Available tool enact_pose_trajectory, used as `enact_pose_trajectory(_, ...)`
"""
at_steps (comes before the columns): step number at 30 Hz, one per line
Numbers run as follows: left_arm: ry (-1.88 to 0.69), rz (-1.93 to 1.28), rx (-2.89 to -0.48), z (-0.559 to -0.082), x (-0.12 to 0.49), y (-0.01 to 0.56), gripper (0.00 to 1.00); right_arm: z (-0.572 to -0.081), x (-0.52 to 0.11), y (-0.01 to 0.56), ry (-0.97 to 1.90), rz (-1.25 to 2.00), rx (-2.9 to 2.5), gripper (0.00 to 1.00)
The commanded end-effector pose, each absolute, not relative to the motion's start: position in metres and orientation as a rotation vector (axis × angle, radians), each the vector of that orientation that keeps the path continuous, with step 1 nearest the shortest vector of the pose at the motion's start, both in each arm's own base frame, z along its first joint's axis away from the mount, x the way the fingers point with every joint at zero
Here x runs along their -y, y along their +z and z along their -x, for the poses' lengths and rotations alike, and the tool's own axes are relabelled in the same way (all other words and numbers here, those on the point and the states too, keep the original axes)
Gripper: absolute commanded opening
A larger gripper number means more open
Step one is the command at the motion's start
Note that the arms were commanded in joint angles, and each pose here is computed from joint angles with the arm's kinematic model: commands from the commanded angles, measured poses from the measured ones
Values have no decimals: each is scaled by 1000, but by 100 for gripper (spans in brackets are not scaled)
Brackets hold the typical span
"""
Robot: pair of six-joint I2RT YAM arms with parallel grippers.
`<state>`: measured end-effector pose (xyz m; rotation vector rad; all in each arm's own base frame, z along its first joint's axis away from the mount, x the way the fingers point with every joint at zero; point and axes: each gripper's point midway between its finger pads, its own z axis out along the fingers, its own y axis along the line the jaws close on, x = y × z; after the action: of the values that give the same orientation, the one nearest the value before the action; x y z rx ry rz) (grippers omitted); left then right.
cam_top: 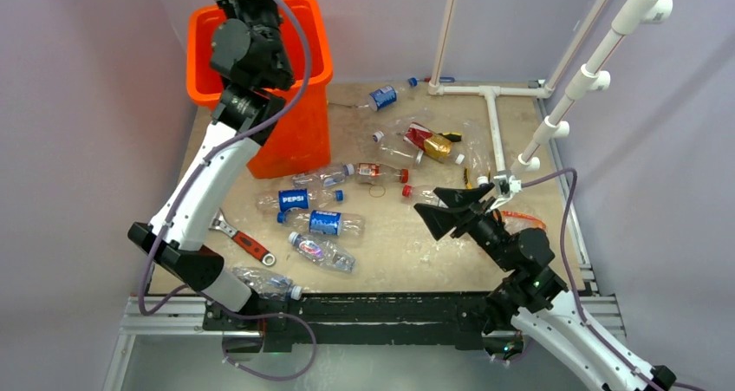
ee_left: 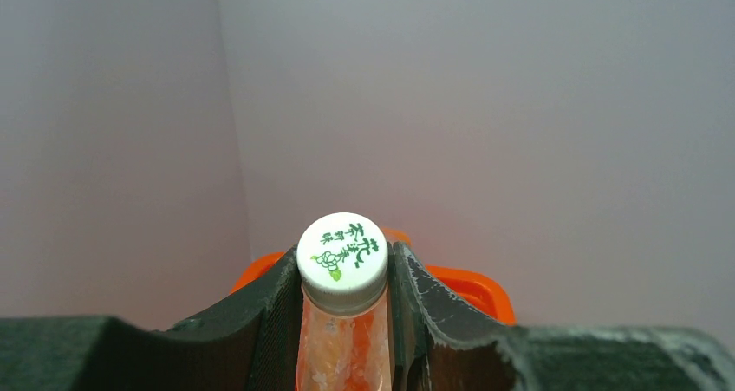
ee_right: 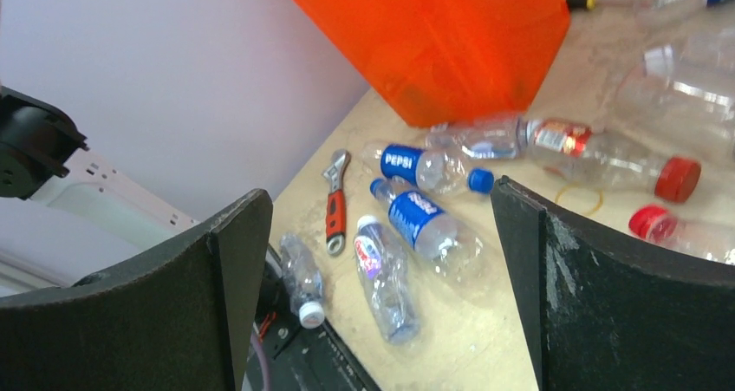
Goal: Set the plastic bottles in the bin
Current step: Pick up the plastic bottle at the center of the board, then place the plastic bottle in the trash bin.
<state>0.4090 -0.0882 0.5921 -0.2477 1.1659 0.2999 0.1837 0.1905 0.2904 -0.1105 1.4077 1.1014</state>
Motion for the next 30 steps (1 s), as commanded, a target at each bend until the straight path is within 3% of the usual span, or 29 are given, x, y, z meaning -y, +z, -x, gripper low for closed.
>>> enact_pose_trajectory(1,246,332,-1172,-417,64,584,0,-180,-196,266,1191,40,-1497,99)
enact_pose_trajectory(15,349,353,-1470,-487,46,468,0,-178,-207,248,1159,158,-1556,99)
enact_pose_trajectory(17,321,341,-1493,-491,52,458,13,-175,-208,247,1164,176,-1556,99)
enact_pose_trajectory(21,269,313,-1524,-493,61,449,62,-173,-211,238,1188,162,-1605,99)
enact_pose_trajectory(24,239,320,-1520,-488,62,453,80,-178,-210,230,1188,101,-1639,99)
enact_pose_trajectory(25,225,321,-1512,-485,62,458,93,-180,-209,228,1187,82,-1649,99)
enact_pose_trajectory(30,138,376,-1445,-463,58,488,99,-185,-209,223,1184,35,-1672,99)
